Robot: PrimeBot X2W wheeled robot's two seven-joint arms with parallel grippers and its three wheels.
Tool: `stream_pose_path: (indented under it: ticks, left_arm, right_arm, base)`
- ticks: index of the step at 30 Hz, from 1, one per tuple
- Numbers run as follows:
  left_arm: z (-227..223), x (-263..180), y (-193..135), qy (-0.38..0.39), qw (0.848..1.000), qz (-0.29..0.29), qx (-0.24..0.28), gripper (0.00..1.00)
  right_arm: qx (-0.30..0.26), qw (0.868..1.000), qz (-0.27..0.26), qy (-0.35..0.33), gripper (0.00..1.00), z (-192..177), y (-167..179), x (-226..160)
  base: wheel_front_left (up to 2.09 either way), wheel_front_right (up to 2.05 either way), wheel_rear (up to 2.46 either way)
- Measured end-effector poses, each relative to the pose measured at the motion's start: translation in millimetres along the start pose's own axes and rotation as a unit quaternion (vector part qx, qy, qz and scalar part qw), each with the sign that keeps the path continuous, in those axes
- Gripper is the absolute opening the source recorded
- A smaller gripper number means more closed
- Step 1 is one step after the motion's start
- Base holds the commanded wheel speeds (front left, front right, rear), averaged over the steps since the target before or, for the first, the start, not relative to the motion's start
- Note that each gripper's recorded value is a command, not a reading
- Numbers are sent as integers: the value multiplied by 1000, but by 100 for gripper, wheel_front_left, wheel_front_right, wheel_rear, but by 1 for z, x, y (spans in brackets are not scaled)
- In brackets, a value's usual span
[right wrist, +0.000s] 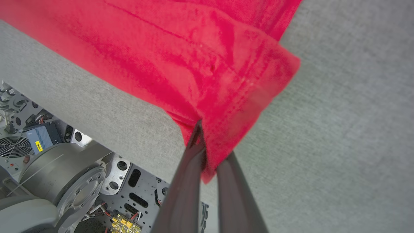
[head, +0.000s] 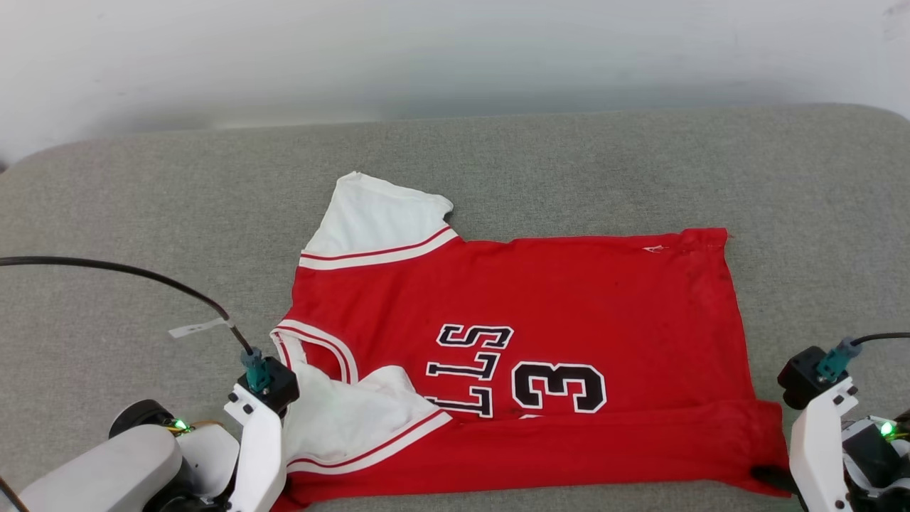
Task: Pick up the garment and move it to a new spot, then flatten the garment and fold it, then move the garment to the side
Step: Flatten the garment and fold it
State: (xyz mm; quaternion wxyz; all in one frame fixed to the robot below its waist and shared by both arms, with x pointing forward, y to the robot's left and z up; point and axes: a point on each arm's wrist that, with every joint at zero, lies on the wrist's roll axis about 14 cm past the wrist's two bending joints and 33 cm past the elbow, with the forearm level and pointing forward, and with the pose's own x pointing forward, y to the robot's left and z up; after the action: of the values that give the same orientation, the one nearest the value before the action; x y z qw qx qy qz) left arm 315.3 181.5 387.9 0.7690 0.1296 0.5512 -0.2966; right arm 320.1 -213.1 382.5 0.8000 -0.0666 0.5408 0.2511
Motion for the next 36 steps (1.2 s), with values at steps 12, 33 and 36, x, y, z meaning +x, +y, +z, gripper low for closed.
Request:
stream_pose_path:
  ticks: [12, 33, 36]
  left_arm:
    - [26, -21, 26, -51, 997, 52, 19, 100]
    - [222, -86, 98, -320, 932, 164, 48, 100]
    - [233, -70, 109, -292, 944, 155, 19, 100]
  right_arm:
    - [-31, 984, -26, -171, 100, 69, -6, -19]
    - [-40, 763, -147, -629, 100, 189, -33, -144]
    - [-23, 738, -162, -654, 100, 188, -31, -151]
  base:
    - [0, 0, 0]
    - [0, 0, 0]
    - [0, 0, 0]
